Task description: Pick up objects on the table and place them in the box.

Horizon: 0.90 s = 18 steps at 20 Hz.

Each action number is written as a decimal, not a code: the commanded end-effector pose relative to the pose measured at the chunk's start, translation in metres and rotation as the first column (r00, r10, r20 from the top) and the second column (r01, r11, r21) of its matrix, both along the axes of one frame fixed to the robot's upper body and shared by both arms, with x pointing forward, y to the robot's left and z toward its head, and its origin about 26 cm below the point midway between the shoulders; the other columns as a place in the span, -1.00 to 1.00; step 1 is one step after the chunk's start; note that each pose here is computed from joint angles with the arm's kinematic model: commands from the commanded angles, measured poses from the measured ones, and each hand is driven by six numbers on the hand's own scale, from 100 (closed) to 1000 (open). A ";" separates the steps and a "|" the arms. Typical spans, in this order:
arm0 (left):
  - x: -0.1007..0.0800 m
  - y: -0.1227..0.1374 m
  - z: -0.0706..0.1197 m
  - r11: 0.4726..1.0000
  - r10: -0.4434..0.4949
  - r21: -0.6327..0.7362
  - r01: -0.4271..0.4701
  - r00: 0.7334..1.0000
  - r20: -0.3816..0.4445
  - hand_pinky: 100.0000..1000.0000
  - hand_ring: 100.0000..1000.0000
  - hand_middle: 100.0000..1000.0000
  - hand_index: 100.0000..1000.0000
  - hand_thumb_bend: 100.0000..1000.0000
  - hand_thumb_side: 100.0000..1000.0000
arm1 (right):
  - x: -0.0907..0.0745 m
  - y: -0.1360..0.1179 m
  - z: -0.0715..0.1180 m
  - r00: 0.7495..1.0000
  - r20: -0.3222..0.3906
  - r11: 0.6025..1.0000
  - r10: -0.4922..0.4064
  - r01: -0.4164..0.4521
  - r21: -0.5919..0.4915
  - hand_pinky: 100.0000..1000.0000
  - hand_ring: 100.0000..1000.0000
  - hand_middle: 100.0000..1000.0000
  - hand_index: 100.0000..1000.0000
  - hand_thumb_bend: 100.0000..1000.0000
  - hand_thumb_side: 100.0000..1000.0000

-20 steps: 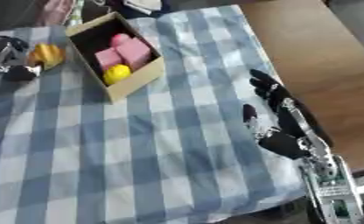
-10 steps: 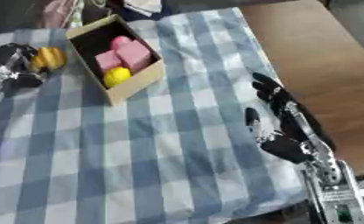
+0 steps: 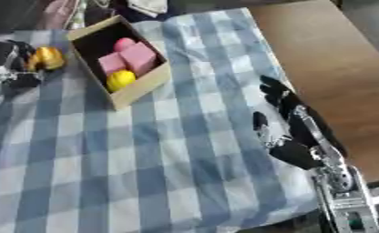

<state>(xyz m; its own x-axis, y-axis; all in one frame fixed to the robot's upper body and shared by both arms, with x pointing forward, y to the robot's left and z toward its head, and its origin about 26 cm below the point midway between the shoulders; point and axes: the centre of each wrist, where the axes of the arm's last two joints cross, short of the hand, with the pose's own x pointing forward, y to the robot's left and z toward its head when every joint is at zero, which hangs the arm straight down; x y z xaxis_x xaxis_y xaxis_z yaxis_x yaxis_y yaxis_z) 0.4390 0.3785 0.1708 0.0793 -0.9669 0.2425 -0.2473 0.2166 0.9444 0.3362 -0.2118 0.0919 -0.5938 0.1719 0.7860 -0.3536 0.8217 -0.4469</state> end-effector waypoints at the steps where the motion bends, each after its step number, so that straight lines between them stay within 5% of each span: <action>1: -0.005 -0.007 0.048 0.998 -0.059 0.014 0.057 0.990 0.130 0.07 -0.31 -0.31 0.12 -1.00 -0.84 | 0.000 -0.001 0.008 1.000 0.027 1.000 -0.001 0.001 0.001 1.00 1.00 1.00 1.00 -1.00 -0.42; 7: -0.004 -0.051 0.065 0.975 -0.222 0.009 0.223 0.965 0.141 0.09 -0.27 -0.27 0.16 -1.00 -0.84 | -0.001 0.000 0.008 1.000 0.024 1.000 0.004 -0.004 0.001 1.00 1.00 1.00 1.00 -1.00 -0.42; 14: 0.011 -0.071 0.040 0.970 -0.242 -0.007 0.242 0.970 0.038 0.13 -0.15 -0.13 0.27 -1.00 -0.81 | -0.001 0.003 0.008 1.000 0.024 1.000 0.014 -0.014 0.007 1.00 1.00 1.00 1.00 -1.00 -0.41; 18: 0.015 -0.074 0.024 0.966 -0.257 -0.013 0.257 0.966 -0.014 0.26 0.12 0.21 0.57 -1.00 -0.80 | -0.001 0.004 0.008 0.999 0.024 1.000 0.021 -0.022 0.009 1.00 1.00 1.00 1.00 -1.00 -0.40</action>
<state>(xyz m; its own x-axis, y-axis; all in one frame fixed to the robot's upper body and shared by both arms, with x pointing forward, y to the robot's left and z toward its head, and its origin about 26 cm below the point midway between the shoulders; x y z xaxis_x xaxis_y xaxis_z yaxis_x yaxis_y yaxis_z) 0.4525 0.3024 0.1840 -0.1598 -0.9484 0.2739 -0.1485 0.2974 0.9431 0.3357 -0.2092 0.0917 -0.5910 0.1660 0.7894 -0.3644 0.8181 -0.4449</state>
